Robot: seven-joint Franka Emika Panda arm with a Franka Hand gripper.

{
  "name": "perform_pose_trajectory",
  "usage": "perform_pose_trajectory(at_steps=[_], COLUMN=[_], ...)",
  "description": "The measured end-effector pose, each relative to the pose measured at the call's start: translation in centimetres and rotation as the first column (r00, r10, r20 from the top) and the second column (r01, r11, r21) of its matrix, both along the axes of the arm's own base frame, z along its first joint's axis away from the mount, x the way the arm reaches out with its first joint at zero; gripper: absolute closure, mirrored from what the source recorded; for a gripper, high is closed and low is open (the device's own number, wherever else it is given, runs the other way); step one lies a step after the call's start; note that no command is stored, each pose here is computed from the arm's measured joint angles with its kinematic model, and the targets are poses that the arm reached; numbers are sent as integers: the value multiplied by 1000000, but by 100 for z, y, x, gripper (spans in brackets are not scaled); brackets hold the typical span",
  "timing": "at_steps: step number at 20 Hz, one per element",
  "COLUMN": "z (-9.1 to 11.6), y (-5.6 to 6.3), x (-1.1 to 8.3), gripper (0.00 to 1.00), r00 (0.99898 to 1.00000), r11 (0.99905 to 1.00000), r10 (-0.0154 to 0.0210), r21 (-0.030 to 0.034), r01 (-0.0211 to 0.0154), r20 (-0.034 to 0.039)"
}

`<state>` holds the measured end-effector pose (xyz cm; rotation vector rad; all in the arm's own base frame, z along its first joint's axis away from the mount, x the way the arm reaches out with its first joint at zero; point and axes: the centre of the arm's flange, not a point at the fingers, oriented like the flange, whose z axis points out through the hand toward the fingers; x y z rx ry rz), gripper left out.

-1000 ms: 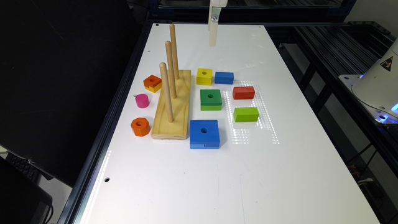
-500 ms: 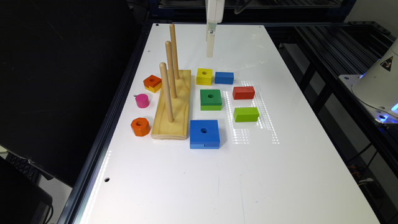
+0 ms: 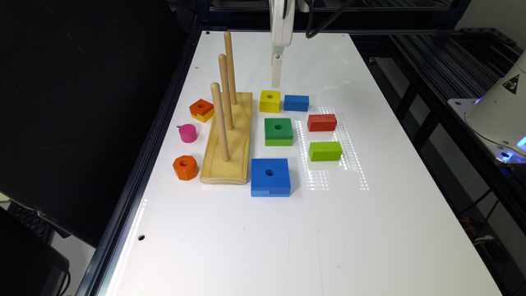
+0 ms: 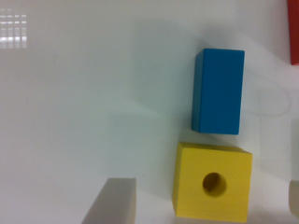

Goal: Pick up yellow block.

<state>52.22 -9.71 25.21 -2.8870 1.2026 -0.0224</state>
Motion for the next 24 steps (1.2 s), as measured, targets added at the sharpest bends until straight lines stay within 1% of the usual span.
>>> perform_pose_trajectory(at_steps=[3,4,5,6,9,15,20,24], z=[0,-9,-42,-81,-162,-163,-140,-127], y=[-1,0,1,1,-2,-2,18,38], x=[1,-1,-4,-4,-2,0,28,57], gripper=[0,0,0,0,0,0,0,0], r00=[1000000,999999,999986,999976,999977,999980,999998,999982], r11=[1000000,1000000,999999,999997,999994,999994,999993,999987], r10=[-48,-62,-112,-256,-889,-921,2165,3515], r21=[-22,399,1501,2318,3305,3252,3180,3756], r01=[48,63,120,272,911,941,-2166,-3533], r20=[171,-1564,-5361,-6941,-6709,-6222,171,4786])
